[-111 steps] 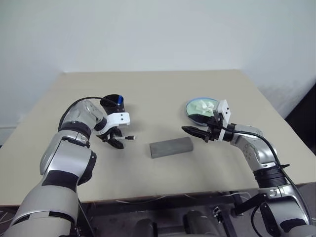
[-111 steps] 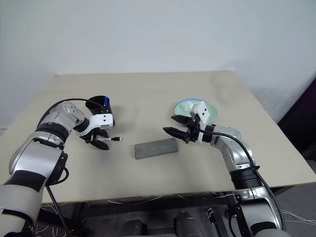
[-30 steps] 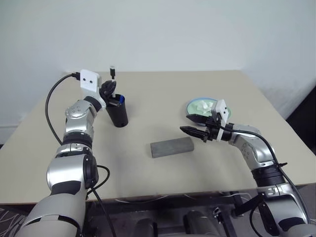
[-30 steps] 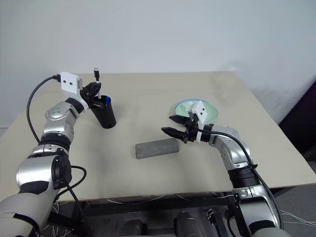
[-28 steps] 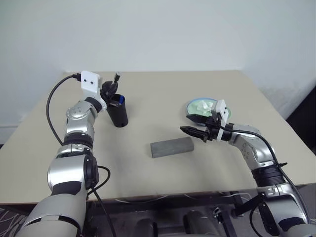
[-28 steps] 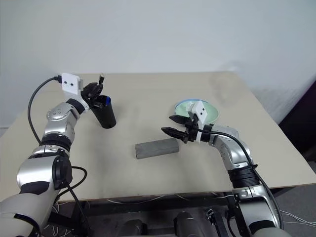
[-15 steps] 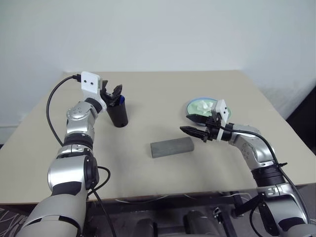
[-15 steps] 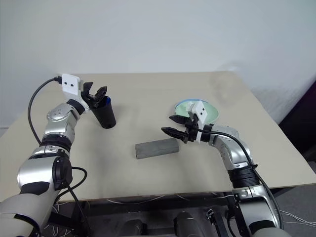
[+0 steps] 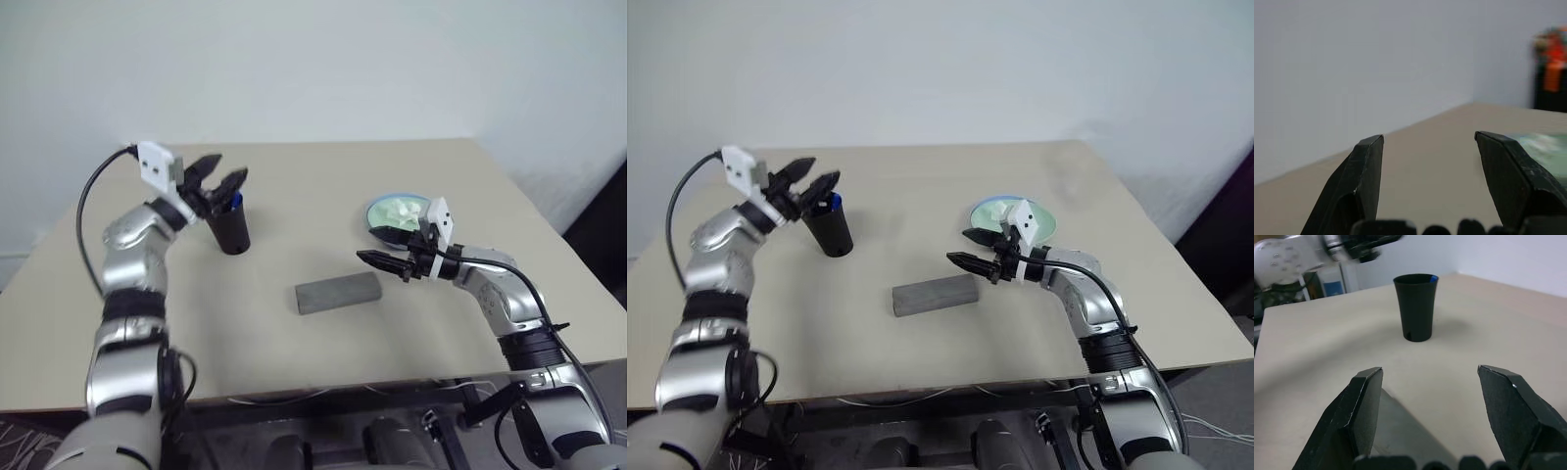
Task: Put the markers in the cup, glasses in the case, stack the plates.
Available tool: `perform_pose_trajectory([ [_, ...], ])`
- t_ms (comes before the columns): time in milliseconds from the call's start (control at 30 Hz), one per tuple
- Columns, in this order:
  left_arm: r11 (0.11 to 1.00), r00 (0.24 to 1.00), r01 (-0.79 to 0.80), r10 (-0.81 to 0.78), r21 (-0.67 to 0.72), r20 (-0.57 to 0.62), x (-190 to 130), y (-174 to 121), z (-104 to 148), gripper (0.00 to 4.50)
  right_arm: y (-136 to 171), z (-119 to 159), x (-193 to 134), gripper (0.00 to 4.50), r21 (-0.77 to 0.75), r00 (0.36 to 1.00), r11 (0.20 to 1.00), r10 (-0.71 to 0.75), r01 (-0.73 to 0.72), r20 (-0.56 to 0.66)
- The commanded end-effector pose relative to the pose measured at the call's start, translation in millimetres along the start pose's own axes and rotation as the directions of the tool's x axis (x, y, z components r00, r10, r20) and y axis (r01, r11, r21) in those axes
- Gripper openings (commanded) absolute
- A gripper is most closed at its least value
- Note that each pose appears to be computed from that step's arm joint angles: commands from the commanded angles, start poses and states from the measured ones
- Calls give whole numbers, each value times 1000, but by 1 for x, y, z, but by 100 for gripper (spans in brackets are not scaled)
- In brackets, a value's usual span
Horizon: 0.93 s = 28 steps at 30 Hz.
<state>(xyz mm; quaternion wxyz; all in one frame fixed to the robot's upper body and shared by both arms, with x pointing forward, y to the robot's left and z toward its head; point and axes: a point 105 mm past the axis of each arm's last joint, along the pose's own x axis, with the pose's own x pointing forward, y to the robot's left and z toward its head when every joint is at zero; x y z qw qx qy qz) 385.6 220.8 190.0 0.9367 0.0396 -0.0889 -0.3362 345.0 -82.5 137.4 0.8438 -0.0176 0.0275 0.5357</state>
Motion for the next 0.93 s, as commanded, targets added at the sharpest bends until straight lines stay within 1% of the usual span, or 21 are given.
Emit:
perform_pose_trajectory([
  [33,992,993,121,-120,32,-16,-4,-32,11,312,-6,7,-5,336,-52,999,998,-33,33,1],
  [133,997,993,83,-82,6,-91,-18,-47,-17,312,-14,-4,-13,336,-54,995,995,-88,86,-38],
  [200,998,991,56,-55,5,-121,-20,-54,-30,312,-20,-9,-20,336,-46,992,993,-115,113,-48],
  [300,1000,988,-4,4,0,-152,-24,-56,-50,312,-28,-16,-32,336,-38,985,987,-160,158,-69],
  [400,999,987,-40,40,0,-153,-19,-59,-57,312,-38,-18,-46,336,-30,978,980,-196,194,-77],
  [533,994,982,-113,111,-1,-151,-22,-52,-65,312,-49,-24,-56,336,-41,963,968,-251,248,-101],
  [667,990,978,-139,137,-1,-157,-22,-53,-70,312,-50,-26,-60,336,-35,960,965,-262,259,-99],
  [933,988,978,-148,141,-38,-155,-19,-68,-79,312,-47,-28,-62,336,-29,961,968,-252,250,-118],
])
